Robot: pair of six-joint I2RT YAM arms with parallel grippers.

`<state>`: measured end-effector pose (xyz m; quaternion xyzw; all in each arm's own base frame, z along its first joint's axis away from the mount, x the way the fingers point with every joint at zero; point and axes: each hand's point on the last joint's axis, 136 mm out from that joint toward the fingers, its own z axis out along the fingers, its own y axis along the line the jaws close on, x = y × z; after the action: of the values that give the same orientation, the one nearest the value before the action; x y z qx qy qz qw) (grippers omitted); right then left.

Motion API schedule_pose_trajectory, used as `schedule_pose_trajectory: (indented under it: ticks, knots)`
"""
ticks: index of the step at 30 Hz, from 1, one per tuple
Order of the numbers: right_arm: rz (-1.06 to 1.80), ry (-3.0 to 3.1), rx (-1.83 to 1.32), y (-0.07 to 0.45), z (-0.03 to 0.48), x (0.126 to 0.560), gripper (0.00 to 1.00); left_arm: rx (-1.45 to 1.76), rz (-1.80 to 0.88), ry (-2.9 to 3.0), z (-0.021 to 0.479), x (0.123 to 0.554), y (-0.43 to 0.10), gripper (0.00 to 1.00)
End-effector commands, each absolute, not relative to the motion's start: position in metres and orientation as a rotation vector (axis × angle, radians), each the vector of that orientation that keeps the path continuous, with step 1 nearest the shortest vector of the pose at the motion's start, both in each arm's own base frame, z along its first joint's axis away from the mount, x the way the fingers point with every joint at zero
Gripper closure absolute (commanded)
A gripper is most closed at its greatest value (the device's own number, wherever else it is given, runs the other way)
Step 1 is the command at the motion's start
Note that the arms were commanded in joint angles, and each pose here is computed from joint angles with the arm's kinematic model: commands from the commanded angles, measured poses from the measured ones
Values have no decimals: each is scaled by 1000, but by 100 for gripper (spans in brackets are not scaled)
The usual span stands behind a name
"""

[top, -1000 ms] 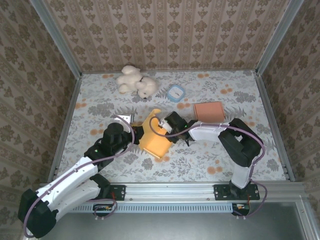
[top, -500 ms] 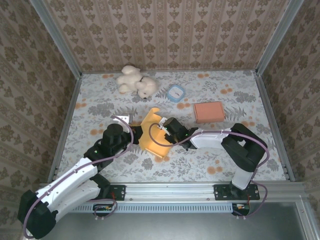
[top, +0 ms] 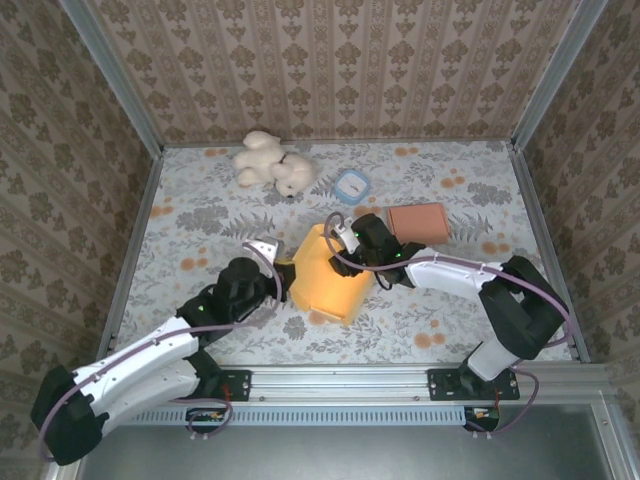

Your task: Fold the paper box

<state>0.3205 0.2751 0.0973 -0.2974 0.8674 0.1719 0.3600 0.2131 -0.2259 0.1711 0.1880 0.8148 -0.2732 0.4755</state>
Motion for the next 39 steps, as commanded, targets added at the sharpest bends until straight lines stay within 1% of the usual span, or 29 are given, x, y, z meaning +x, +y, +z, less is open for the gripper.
schedule_pose_trajectory:
  ticks: [1,5,10,12,13,17,21,23,26,28,30,31,33,36,39]
  knots:
    - [621,2292,-684,278,103,301,47,558,-557,1832,193,210,-229,89]
    - [590,2318,-634,265,102,297,48,656,-507,1736,206,200,-240,89]
    - [516,2332,-575,242,92,292,53,757,-411,1636,214,196,-248,89]
    - [508,2331,-538,234,83,291,57,797,-366,1612,215,197,-250,89]
    - [510,2298,-516,231,91,291,59,814,-349,1605,215,197,-251,89]
    - [483,2271,-478,222,85,291,65,872,-322,1590,212,197,-257,89]
    - [497,2246,-472,223,87,292,67,899,-310,1610,205,198,-261,89]
    - [497,2227,-474,223,89,294,69,916,-305,1619,203,198,-263,89]
    - [505,2212,-489,222,88,298,69,940,-316,1625,201,197,-269,89]
    - [507,2203,-497,222,87,302,65,959,-323,1627,201,196,-272,89]
    - [503,2186,-518,224,86,304,65,979,-330,1632,200,194,-275,89]
    - [492,2203,-534,224,75,305,66,988,-336,1633,200,193,-276,89]
    - [480,2190,-550,225,69,306,68,1000,-346,1635,200,192,-278,89]
    - [483,2161,-542,223,62,306,77,1003,-343,1647,199,193,-279,89]
    - [483,2135,-523,218,58,302,79,992,-329,1659,198,195,-276,89]
